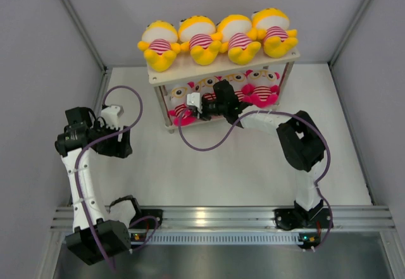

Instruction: Place and organize the stuffed toys onto the shelf

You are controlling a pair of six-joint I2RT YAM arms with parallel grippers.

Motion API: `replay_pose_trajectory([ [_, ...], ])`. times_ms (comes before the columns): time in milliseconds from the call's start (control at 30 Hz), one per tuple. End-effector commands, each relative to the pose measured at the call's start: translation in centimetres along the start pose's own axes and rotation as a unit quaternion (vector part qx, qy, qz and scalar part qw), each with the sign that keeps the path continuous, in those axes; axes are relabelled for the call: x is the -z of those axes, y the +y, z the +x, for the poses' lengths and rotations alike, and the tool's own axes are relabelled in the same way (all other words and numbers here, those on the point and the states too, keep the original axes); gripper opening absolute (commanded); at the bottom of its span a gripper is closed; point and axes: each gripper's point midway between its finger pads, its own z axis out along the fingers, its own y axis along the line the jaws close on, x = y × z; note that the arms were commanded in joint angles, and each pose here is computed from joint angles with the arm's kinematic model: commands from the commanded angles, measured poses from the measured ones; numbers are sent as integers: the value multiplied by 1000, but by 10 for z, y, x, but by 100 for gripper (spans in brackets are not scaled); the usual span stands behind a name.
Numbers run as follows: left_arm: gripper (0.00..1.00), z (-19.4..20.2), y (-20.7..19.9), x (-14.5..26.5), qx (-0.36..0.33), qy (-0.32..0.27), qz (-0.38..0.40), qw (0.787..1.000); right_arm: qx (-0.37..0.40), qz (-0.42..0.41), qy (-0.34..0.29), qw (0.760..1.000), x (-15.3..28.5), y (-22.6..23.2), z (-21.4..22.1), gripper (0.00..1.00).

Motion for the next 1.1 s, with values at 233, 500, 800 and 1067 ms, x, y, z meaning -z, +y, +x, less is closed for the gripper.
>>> replay_pose_trajectory([
  [233,79,-3,-4,0,0,-8,7,1000,17,49,-35,998,21,-29,-44,61],
  [500,79,-3,-3,2,-5,-11,5,1000,33,81,-45,995,42,-23,-78,64],
  [800,79,1,-3,2,-12,-9,1,1000,-7,72,-45,996,28,-8,-71,62],
  [1067,79,5,-5,-1,-10,-4,5,1000,-67,105,-57,991,14,-22,-65,12],
])
